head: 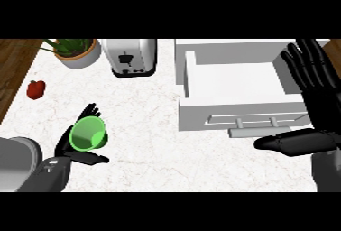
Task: Pick up the cup, place it into the drawer and close the drawer
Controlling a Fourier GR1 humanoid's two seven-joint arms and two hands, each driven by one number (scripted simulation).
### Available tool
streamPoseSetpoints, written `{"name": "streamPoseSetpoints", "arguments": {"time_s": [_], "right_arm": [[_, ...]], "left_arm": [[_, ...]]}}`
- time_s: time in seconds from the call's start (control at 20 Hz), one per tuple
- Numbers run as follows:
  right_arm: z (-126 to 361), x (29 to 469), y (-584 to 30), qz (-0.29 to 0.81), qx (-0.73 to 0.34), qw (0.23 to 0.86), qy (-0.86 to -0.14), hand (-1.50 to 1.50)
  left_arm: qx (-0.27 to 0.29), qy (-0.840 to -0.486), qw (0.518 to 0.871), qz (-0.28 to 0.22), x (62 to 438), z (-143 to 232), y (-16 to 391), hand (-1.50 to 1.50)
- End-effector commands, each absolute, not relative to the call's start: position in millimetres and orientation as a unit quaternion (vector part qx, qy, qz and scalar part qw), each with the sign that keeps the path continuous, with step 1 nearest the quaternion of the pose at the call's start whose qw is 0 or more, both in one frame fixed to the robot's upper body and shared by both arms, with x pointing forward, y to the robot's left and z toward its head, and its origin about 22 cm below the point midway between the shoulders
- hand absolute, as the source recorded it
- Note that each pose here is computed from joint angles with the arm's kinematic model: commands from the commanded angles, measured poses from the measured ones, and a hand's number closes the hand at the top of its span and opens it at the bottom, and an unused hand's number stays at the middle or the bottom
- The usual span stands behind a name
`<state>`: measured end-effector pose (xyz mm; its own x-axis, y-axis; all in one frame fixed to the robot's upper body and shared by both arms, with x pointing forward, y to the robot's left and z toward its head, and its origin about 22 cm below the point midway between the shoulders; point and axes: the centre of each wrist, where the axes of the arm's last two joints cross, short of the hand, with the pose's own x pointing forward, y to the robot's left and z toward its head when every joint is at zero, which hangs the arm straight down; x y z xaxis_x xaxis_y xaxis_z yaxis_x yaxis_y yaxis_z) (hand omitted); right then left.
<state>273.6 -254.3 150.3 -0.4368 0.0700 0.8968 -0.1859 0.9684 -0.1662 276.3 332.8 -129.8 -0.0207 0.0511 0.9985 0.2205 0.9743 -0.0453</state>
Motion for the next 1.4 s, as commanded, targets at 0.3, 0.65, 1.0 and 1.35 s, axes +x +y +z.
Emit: {"name": "streamPoseSetpoints", "arguments": {"time_s": [0.3,0.65,1.0,1.35], "right_arm": [[152,278,-256,0.118,0.022,0.534,-0.837,-1.5],[144,272,-262,0.119,0.03,0.529,-0.839,-1.5],[144,271,-275,0.123,0.016,0.536,-0.835,-1.5],[146,271,-271,0.107,0.007,0.549,-0.829,-1.5]], "left_arm": [[-0.097,-0.814,0.57,-0.053,292,-120,318,1.5],[-0.038,-0.849,0.527,0.018,303,-116,306,1.5],[-0.01,-0.867,0.49,0.093,319,-107,283,1.5],[-0.089,-0.875,0.475,0.033,368,-56,217,1.5]]}}
